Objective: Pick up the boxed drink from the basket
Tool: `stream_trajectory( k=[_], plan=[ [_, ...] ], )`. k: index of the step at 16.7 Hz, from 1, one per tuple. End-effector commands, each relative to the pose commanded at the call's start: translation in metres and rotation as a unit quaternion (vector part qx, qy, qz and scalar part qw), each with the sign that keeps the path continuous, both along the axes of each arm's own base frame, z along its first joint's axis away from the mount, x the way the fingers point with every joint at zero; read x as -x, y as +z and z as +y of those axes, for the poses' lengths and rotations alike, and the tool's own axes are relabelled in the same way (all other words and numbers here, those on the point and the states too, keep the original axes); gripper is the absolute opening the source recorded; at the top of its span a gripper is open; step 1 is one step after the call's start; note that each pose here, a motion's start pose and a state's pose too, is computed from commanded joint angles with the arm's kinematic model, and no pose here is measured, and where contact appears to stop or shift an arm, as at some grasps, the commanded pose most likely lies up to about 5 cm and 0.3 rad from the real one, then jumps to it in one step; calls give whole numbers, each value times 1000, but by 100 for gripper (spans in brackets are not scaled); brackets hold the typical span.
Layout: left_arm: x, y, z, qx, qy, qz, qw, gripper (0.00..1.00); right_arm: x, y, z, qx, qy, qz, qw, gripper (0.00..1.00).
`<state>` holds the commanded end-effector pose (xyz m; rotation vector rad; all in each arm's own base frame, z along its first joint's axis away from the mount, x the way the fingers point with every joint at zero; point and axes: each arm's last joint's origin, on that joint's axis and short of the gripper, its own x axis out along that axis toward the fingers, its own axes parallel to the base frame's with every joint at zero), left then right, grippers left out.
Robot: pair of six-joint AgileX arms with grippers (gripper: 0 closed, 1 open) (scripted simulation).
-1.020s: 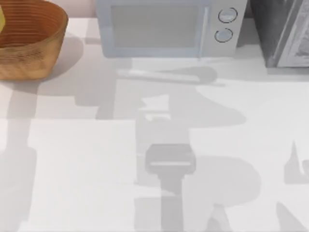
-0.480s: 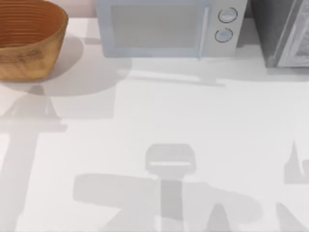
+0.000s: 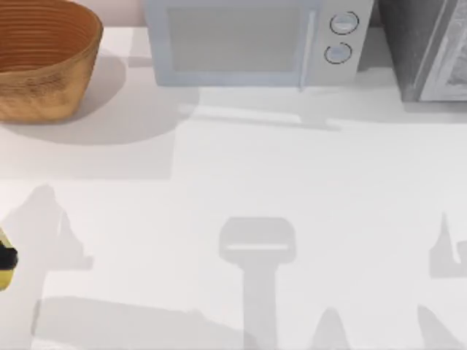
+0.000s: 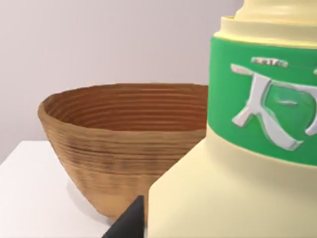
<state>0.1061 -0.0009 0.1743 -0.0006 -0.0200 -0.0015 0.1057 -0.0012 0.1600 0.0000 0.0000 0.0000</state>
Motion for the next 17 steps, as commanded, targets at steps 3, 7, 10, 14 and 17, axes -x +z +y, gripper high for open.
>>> stream_trajectory(
  k=[3, 7, 10, 14, 17],
  plan=[
    [0, -14, 0, 0, 1, 10, 1000, 0, 0, 0, 0, 0, 0, 0, 1000, 100],
    [0, -14, 0, -1, 2, 11, 1000, 0, 0, 0, 0, 0, 0, 0, 1000, 100],
    [-1, -15, -2, 9, 6, 25, 1000, 0, 0, 0, 0, 0, 0, 0, 1000, 100],
    [-9, -7, -11, 47, 38, 73, 996, 0, 0, 0, 0, 0, 0, 0, 1000, 100],
    [-20, 6, -26, 70, 83, 105, 989, 0, 0, 0, 0, 0, 0, 0, 1000, 100]
  ],
)
